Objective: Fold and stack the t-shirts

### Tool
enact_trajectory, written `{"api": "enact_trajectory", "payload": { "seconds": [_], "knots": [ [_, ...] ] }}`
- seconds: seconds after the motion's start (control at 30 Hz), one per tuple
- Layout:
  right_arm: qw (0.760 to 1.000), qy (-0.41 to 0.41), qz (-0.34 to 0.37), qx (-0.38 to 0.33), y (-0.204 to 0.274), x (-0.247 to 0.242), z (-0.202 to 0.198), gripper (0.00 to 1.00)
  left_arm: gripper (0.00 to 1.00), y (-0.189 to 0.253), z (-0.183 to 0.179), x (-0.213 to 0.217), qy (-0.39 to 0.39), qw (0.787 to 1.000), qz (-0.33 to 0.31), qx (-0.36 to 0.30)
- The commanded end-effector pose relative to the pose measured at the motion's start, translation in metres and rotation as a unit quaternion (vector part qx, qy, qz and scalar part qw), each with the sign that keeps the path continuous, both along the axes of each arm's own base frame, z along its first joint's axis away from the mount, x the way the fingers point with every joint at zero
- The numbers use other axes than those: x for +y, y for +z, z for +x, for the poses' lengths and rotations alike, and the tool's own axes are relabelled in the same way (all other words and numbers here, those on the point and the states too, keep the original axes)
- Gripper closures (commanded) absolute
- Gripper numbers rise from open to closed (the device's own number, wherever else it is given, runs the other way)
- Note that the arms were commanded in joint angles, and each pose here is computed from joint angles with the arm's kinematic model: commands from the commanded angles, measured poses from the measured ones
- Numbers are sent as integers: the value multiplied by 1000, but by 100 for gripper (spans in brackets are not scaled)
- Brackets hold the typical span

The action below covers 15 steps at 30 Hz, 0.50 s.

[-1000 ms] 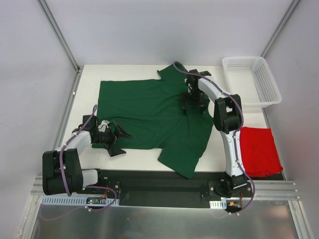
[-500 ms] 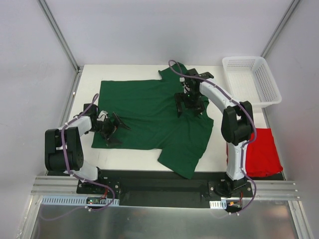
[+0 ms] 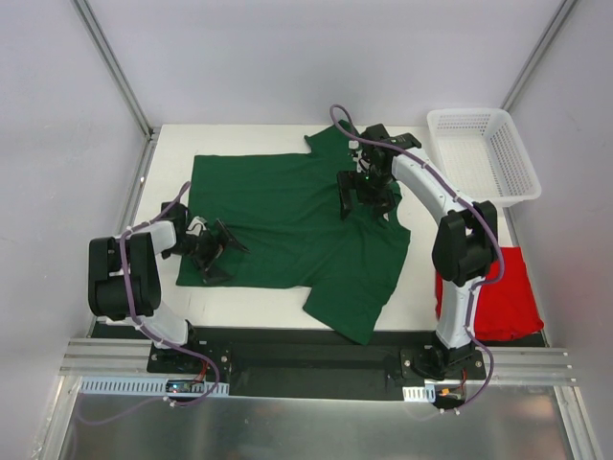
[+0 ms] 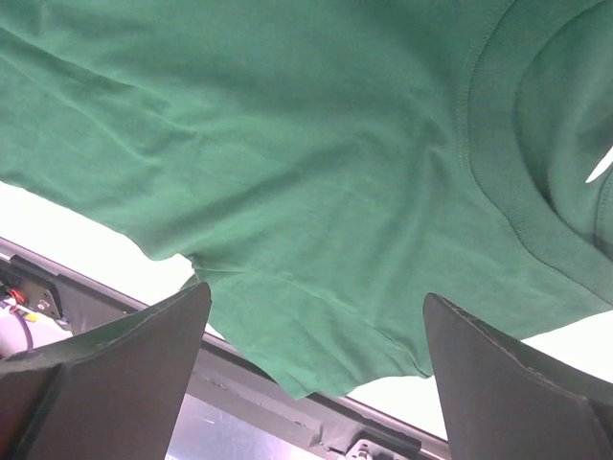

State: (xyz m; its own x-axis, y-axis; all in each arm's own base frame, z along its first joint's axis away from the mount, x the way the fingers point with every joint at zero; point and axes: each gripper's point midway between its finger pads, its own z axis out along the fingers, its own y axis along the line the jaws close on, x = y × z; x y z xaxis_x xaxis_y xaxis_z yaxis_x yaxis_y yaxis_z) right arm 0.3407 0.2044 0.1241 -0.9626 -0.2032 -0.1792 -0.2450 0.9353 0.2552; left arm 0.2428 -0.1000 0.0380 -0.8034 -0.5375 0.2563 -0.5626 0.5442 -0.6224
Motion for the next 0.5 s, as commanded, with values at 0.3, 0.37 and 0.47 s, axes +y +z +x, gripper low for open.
{"api": "enact_trajectory", "payload": {
  "seconds": [0.3,0.37,0.47],
  "knots": [
    [999,7,49,-16,41,10,-6,4,1,-16,-36,26,-2,994,107,13],
    [998,8,54,-16,44,11,-8,4,1,-14,-40,30,4,992,123,21],
    [998,10,58,-17,47,12,-9,4,1,-18,-47,37,15,988,149,41]
  ]
}}
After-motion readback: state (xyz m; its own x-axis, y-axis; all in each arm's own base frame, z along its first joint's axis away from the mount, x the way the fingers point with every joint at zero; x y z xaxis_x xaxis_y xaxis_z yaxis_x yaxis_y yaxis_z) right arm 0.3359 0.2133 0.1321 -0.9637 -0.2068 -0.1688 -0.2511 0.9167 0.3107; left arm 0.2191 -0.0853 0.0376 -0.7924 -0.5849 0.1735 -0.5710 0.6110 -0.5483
